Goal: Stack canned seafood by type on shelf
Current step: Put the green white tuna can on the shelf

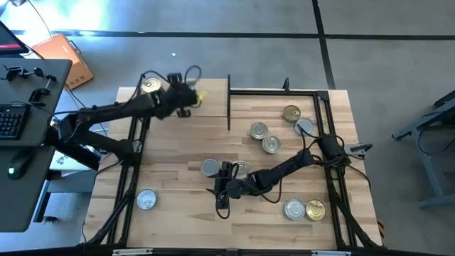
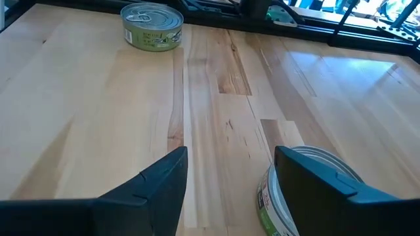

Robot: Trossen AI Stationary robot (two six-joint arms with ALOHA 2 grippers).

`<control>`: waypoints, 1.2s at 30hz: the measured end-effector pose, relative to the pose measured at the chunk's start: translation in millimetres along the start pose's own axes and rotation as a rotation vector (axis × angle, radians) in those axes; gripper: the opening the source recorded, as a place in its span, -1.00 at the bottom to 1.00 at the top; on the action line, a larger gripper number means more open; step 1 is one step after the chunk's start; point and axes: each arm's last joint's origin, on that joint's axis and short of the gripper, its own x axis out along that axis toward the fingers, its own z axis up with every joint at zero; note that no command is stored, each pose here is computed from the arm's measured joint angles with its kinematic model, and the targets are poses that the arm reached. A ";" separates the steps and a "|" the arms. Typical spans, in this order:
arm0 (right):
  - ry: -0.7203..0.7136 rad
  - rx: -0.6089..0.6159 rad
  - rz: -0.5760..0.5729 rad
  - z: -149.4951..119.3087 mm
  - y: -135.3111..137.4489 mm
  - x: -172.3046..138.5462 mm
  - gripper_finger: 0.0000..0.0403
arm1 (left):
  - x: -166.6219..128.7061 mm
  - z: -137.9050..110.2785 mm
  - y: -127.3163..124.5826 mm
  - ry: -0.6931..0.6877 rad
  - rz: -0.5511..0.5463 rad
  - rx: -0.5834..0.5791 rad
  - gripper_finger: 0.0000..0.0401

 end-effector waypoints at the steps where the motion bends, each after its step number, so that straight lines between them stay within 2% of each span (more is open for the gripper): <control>1: 0.000 0.000 0.000 0.0 0.0 0.0 0.10 | 4.2 -3.0 3.4 -0.004 -0.011 0.015 -0.43; 5: 0.000 0.000 0.000 0.0 0.0 0.0 0.10 | 23.7 -11.5 9.8 0.035 -0.021 0.023 -0.43; 12: 0.000 0.000 0.001 0.1 0.0 -0.1 0.10 | 47.0 -13.7 -1.2 0.126 -0.071 0.092 -0.39; 22: 0.006 -0.002 0.000 -0.5 -0.2 0.0 0.10 | 41.0 -15.7 -3.1 0.128 -0.098 0.155 -0.35; 36: 0.006 0.009 0.000 -0.5 -0.5 0.1 0.10 | 34.4 -22.2 -9.4 0.100 -0.227 0.149 0.13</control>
